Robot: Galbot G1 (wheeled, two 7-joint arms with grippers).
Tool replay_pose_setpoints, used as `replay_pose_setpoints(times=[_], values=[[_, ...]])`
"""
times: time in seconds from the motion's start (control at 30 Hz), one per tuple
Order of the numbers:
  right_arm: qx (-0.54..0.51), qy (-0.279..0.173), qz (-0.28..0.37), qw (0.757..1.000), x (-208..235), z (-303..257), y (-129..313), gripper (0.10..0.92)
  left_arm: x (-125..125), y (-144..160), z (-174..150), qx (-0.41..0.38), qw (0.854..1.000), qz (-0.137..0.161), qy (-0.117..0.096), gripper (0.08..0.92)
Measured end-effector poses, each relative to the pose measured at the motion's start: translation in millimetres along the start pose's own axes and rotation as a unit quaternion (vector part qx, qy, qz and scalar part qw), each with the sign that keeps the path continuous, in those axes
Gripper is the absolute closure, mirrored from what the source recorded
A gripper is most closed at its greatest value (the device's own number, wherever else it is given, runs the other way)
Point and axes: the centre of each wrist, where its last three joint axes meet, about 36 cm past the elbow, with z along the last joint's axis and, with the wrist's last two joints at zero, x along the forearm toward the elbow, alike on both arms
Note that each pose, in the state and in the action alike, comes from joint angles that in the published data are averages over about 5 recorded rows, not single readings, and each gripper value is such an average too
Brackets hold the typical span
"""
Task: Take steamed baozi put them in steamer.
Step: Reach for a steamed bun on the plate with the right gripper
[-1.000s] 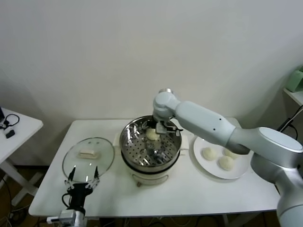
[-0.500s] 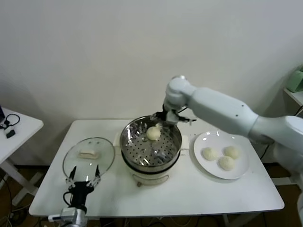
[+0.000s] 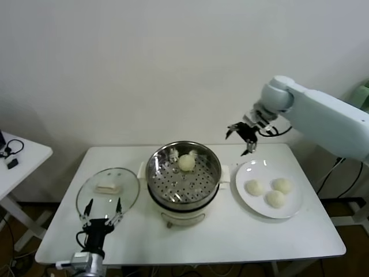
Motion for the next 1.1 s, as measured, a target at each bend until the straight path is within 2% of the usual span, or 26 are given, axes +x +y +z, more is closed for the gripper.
replay_pose_setpoints(times=[0.23,0.47,0.77,1.1], values=[[-0.092,-0.004,-0.019,0.996,-44,44,36,0.2,2,1,-2,0.0,1.0,-0.001,-0.001,0.177],[-0.144,0.011,-0.03,0.989,-82,74,61,0.2,3,3,-1,0.0,1.0,-0.006,0.001,0.177],[-0.18,0.034,-0.041,0.982,-118,95,77,0.2,5,5,2,0.003,1.0,-0.01,0.005,0.177],[-0.198,0.04,-0.047,0.978,-147,100,79,0.2,3,6,4,0.004,1.0,-0.011,0.007,0.177]])
